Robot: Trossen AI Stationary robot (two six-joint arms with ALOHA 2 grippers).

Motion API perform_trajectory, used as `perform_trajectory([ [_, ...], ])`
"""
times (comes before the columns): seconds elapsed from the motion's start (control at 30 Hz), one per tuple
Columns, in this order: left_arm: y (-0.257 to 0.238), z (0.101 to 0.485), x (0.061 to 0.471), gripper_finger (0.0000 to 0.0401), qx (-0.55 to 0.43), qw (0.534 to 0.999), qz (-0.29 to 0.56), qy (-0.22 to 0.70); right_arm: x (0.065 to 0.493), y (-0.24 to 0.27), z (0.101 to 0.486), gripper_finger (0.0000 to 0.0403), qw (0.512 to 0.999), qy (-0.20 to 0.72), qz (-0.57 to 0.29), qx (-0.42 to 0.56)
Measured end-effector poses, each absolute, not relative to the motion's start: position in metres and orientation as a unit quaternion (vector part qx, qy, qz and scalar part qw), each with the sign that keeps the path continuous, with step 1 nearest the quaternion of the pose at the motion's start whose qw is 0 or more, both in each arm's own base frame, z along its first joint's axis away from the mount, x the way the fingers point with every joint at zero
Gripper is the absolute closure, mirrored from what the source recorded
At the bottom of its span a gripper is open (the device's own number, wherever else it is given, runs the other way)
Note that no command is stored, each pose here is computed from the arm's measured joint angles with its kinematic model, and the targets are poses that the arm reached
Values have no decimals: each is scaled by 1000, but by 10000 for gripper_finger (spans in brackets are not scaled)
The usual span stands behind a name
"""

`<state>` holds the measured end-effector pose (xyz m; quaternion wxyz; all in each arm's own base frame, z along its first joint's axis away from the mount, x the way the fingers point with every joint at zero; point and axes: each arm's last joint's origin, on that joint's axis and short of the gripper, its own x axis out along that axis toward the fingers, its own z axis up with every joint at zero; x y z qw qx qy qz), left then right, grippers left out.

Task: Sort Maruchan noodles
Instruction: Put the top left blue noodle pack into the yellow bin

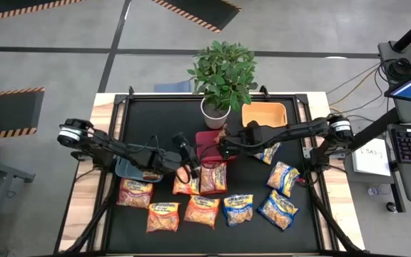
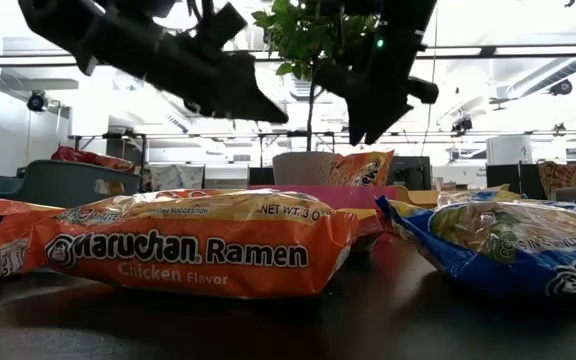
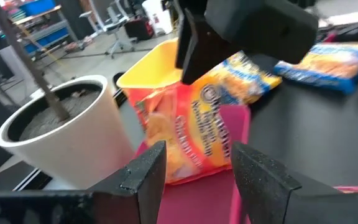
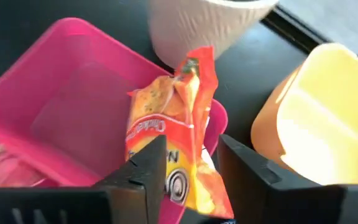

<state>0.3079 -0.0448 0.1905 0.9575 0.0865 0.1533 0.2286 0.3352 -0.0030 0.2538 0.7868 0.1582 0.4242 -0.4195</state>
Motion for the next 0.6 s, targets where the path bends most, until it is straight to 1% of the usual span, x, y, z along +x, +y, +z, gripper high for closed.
perform_trajectory([
  [0.17, -63, 204, 299, 237, 83, 967, 199, 136, 325, 21, 270, 250, 819, 426, -373, 95],
  [0.3, -77, 213, 292, 237, 59, 975, 178, 116, 315, 49, 279, 248, 844, 419, -334, 27],
  [0.4, -85, 218, 288, 237, 39, 980, 166, 105, 304, 66, 281, 252, 855, 398, -332, -10],
  [0.6, -95, 222, 283, 237, 14, 984, 150, 94, 281, 83, 283, 264, 869, 386, -310, -28],
])
